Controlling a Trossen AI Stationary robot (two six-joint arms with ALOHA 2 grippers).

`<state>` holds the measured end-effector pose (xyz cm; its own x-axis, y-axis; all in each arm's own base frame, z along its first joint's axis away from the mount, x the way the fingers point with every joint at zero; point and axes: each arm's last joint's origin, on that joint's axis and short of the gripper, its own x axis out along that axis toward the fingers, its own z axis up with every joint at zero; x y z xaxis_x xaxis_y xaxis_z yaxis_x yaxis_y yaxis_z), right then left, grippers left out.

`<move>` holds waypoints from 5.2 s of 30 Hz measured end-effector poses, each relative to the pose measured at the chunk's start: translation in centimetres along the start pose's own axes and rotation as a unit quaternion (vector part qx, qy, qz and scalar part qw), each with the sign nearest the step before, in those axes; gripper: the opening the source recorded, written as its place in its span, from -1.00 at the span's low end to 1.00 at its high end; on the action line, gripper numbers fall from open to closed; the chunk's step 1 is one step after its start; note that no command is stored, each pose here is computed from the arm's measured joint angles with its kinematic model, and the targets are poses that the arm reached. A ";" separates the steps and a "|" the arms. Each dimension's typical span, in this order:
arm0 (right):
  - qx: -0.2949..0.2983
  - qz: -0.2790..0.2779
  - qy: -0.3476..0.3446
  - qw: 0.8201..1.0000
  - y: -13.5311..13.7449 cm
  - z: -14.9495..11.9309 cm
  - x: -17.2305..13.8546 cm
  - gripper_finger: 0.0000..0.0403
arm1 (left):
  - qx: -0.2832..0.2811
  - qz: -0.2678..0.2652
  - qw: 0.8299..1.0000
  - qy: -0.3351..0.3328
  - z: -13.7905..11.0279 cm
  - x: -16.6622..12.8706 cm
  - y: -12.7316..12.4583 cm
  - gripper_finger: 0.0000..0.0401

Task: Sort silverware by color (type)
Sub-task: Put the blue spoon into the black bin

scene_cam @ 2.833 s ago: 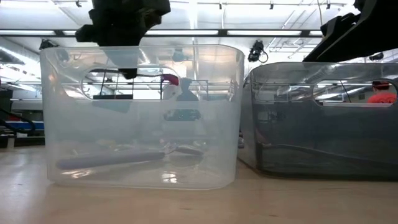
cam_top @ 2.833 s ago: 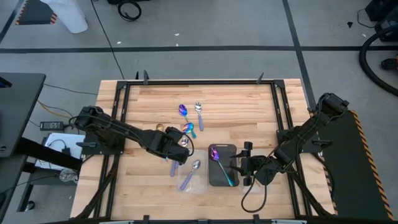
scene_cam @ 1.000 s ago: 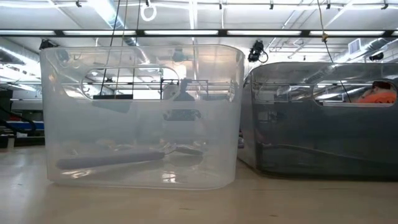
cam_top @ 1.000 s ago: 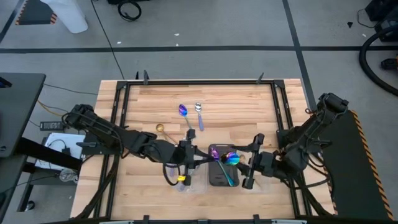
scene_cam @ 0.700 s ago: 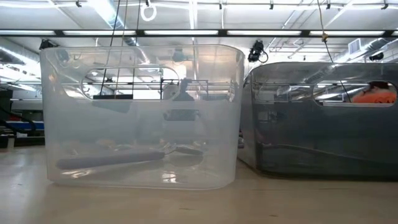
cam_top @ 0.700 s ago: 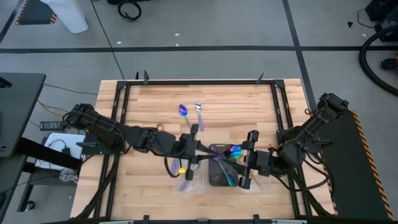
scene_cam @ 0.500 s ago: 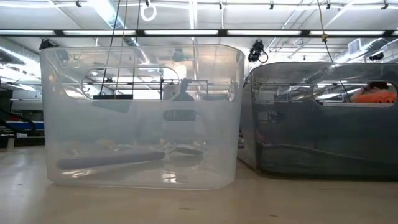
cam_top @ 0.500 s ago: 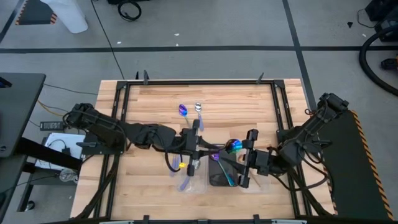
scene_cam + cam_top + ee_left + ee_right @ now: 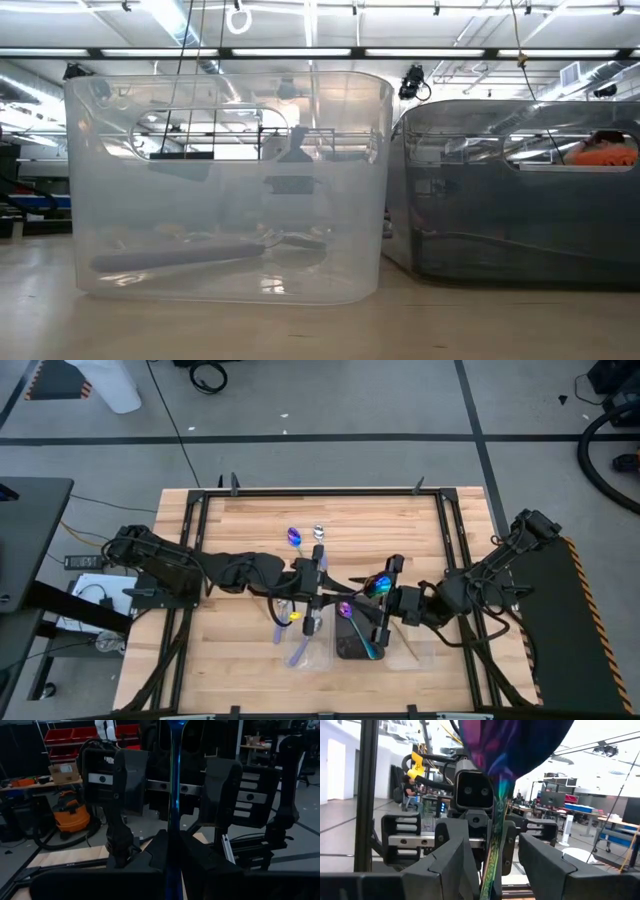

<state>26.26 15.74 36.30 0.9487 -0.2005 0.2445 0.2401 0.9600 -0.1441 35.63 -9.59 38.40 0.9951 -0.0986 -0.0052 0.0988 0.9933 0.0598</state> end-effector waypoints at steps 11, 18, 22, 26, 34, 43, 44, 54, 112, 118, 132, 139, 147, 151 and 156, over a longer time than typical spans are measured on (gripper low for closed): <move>-0.007 0.010 -0.003 1.000 0.4 0.2 -0.4 -0.29 | 0.001 -0.014 1.000 0.011 -0.2 0.0 -0.2 -0.82; -0.010 0.007 0.003 1.000 0.4 0.1 -0.4 -0.60 | 0.001 -0.015 1.000 0.010 -0.2 0.0 -0.2 -0.82; -0.006 0.006 0.002 1.000 0.4 0.1 -0.4 -0.83 | 0.007 -0.015 1.000 0.010 -0.2 0.0 -0.2 -0.82; -0.004 -0.004 0.006 1.000 0.3 0.1 -0.4 -0.90 | 0.007 -0.014 1.000 0.011 -0.2 0.0 -0.1 -0.77; -0.009 -0.020 0.016 1.000 0.3 0.0 -0.4 -0.88 | 0.023 -0.011 0.999 0.026 -0.5 0.0 -0.1 -0.54; 0.002 -0.070 0.063 0.996 0.5 -0.6 -0.9 -0.88 | 0.055 0.007 0.992 0.115 -0.5 -2.4 0.5 -0.13; 0.004 -0.072 0.072 0.995 0.5 -0.8 -0.9 -0.88 | 0.057 0.006 0.990 0.128 -0.4 -2.8 0.6 -0.11; 0.102 -0.060 0.167 0.979 0.0 -4.3 -0.3 -0.87 | 0.071 -0.018 0.968 0.239 -1.8 -5.4 -2.5 -0.18; 0.342 -0.085 0.591 0.725 0.4 -17.1 -0.9 -0.87 | 0.020 -0.021 0.999 0.039 -9.0 -12.3 -1.2 -0.19; 0.365 -0.076 0.617 0.693 0.0 -17.7 -0.5 -0.87 | 0.020 -0.021 0.998 0.064 -9.5 -12.2 -1.1 -0.19; 0.392 -0.071 0.634 0.664 -1.2 -18.1 0.4 -0.87 | 0.010 0.085 0.980 0.180 -11.9 -12.1 2.2 -0.19; 0.400 -0.072 0.639 0.653 -1.8 -18.3 0.6 -0.87 | -0.014 0.108 0.976 0.187 -12.1 -12.1 2.9 -0.19; 0.396 -0.081 0.641 0.653 -2.1 -18.4 0.7 -0.87 | -0.030 0.111 0.976 0.185 -12.1 -12.1 2.9 -0.19; 0.395 -0.082 0.641 0.653 -2.1 -18.6 0.6 -0.87 | -0.037 0.112 0.976 0.184 -12.1 -12.1 2.9 -0.19; 0.387 -0.092 0.652 0.645 -1.8 -20.2 0.4 -0.86 | -0.043 0.112 0.978 0.171 -11.8 -12.0 2.9 -0.19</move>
<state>30.40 9.97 17.28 0.4057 0.1651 -0.8990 0.6776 0.6057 0.4171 23.94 -4.78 26.83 0.9324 0.1339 -0.3357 -0.1375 0.9904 0.0130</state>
